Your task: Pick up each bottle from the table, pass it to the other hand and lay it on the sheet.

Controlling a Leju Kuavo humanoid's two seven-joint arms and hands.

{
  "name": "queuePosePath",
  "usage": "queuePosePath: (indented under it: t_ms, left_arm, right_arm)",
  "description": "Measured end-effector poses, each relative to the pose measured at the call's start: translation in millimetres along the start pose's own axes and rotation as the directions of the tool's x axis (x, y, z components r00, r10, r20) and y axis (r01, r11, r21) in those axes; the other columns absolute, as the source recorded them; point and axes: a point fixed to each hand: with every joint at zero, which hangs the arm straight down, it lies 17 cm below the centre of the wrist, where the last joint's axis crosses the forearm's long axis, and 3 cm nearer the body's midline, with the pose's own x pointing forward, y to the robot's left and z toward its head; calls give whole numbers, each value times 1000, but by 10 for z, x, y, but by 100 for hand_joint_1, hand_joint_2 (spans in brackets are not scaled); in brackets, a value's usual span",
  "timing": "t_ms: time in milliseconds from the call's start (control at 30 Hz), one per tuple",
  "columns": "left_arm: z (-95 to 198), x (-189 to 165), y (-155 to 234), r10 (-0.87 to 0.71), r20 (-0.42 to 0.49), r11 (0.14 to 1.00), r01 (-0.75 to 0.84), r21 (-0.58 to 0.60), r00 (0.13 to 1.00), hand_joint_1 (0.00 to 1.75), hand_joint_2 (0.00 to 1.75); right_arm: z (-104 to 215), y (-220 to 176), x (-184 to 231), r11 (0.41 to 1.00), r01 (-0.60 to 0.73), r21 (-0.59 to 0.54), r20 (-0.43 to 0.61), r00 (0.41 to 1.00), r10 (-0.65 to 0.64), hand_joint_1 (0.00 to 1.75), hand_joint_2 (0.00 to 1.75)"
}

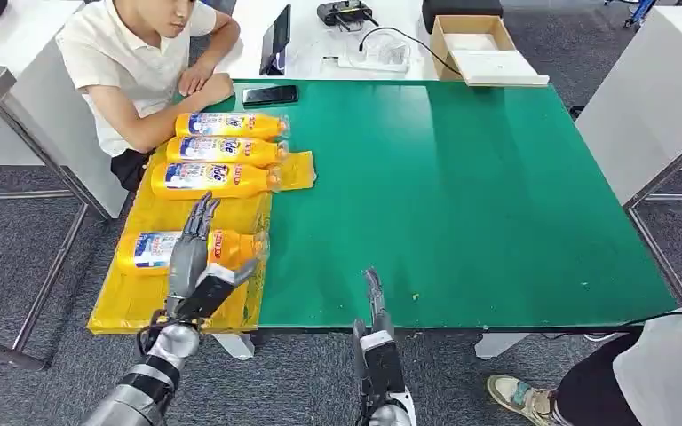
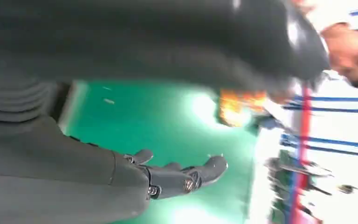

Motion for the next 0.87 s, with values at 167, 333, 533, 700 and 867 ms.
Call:
queuePosePath:
  t_ms: [167,333,533,700,867]
  left_arm:
    - [148,624,-89,371,49,923,-374,89,927,0,175]
    - [291,1151,-119,479,124,869,-489,70,869,0,175]
    - [442,1351,-146,589,121,800,-597,48,799,0,175]
    - [493,1408,-140,611,122,784,-619,44,782,0,175]
    - [609,1420,-203,605,110,791,-611,29,788,0,175]
  right_arm:
    - [-36,-183,552,996,-61,-70,155,985,71,0,0]
    - [-61,-273,1109,966,-183,-182,309,922,233,0,0]
    - [-16,-151,1185,983,-110,-144,318,936,151,0,0]
    - [-2,-136,1173,988,-81,-133,308,944,119,0,0]
    - [11,-132,1129,987,-91,-131,299,946,127,0,0]
